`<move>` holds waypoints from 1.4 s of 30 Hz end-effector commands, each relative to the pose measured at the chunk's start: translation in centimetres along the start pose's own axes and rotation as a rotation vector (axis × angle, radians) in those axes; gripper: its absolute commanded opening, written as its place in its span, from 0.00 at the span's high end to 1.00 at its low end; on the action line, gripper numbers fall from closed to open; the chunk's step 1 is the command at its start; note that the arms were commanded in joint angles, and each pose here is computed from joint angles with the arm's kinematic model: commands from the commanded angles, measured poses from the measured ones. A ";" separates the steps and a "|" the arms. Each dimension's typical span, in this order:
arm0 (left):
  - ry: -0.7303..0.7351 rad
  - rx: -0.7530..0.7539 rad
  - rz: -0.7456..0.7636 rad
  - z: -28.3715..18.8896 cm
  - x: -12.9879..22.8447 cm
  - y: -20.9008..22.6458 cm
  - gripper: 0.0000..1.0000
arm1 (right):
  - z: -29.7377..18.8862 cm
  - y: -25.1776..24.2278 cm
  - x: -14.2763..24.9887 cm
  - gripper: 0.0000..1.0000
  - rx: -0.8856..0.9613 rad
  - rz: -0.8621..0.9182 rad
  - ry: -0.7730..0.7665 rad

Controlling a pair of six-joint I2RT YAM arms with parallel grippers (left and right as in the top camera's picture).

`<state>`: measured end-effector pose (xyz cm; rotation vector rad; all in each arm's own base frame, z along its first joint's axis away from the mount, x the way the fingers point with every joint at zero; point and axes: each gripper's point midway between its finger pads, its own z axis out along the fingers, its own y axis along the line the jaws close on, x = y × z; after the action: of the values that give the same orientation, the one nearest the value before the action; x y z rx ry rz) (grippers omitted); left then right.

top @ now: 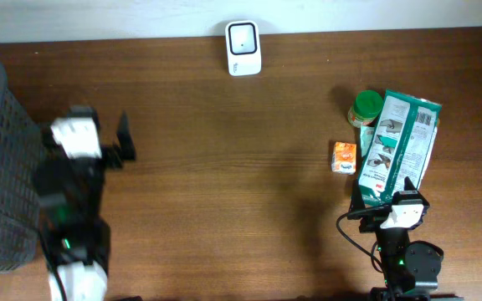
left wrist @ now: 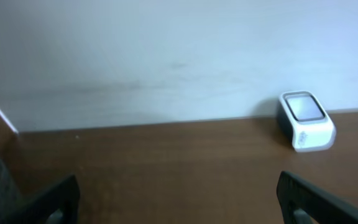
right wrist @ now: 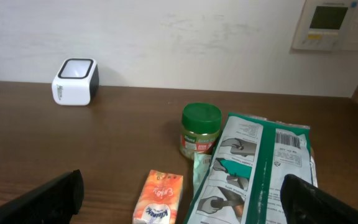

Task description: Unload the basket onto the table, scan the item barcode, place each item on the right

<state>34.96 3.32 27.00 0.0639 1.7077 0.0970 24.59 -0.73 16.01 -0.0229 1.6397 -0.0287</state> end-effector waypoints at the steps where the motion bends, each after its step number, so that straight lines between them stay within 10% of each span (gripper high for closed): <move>1: -0.057 0.005 0.156 -3.3 2.7 -1.4 0.01 | 0.0 0.1 0.2 0.02 -0.007 -0.006 0.000; 19: -0.035 -0.090 0.248 -8.7 12.6 -1.5 0.01 | 0.0 0.1 0.2 0.02 -0.007 -0.006 0.000; 42: -0.032 -0.112 0.251 -8.9 12.7 -1.1 0.01 | 0.0 0.1 0.2 0.02 -0.007 -0.006 0.000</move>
<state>24.43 3.05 15.71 0.1928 1.6525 0.3575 24.59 -0.73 16.02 -0.0229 1.6390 -0.0287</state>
